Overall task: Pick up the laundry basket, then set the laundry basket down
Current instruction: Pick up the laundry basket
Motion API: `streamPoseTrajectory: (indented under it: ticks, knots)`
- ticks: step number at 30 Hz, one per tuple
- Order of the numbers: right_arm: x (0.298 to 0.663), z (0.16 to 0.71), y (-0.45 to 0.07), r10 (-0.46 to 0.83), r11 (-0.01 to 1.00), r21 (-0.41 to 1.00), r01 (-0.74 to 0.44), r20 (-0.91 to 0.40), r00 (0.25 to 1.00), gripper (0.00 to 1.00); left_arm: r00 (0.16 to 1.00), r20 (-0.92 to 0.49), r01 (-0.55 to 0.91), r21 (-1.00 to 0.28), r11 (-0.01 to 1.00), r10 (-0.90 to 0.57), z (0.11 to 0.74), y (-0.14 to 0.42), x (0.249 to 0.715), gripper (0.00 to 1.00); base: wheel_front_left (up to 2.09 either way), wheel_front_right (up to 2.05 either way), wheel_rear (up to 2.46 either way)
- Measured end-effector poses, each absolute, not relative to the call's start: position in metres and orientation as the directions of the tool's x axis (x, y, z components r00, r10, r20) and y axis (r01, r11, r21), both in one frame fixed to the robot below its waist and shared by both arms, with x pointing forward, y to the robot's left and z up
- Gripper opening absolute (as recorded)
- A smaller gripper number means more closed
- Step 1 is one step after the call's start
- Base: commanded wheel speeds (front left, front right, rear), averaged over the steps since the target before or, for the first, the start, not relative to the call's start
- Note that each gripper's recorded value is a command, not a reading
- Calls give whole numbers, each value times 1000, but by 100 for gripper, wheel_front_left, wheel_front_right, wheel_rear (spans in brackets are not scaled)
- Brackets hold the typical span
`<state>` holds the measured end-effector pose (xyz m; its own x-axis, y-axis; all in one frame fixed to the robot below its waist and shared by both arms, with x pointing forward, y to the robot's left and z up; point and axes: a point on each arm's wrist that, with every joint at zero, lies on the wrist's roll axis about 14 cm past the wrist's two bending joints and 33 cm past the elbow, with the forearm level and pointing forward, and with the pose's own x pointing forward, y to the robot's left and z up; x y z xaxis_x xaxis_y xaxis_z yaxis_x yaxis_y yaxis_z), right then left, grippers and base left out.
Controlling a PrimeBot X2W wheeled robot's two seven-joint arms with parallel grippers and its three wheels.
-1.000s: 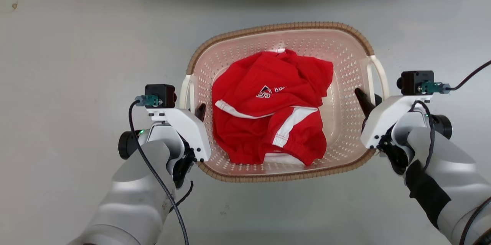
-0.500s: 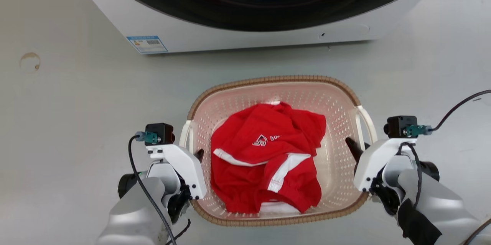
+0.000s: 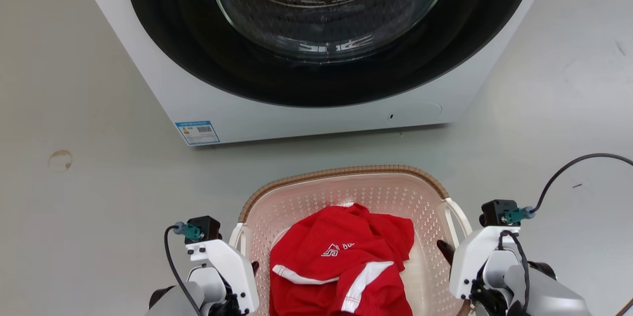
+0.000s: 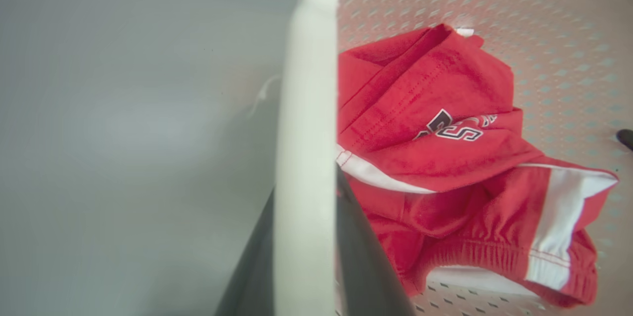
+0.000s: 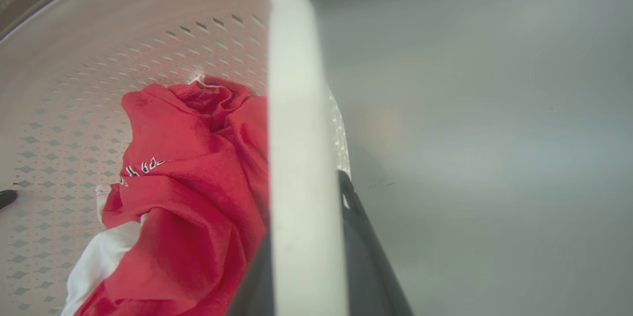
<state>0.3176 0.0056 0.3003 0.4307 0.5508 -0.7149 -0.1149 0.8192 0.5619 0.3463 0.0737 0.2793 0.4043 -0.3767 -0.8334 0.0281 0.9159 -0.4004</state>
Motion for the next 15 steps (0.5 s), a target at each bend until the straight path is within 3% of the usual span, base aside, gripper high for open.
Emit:
streamPoseTrajectory:
  ticks: [15]
  knots:
    - [286,330,7,557,821,539,-187,-685,470,0,437,-812,49,-409,911,-388,311,78,314,0,0,0,0]
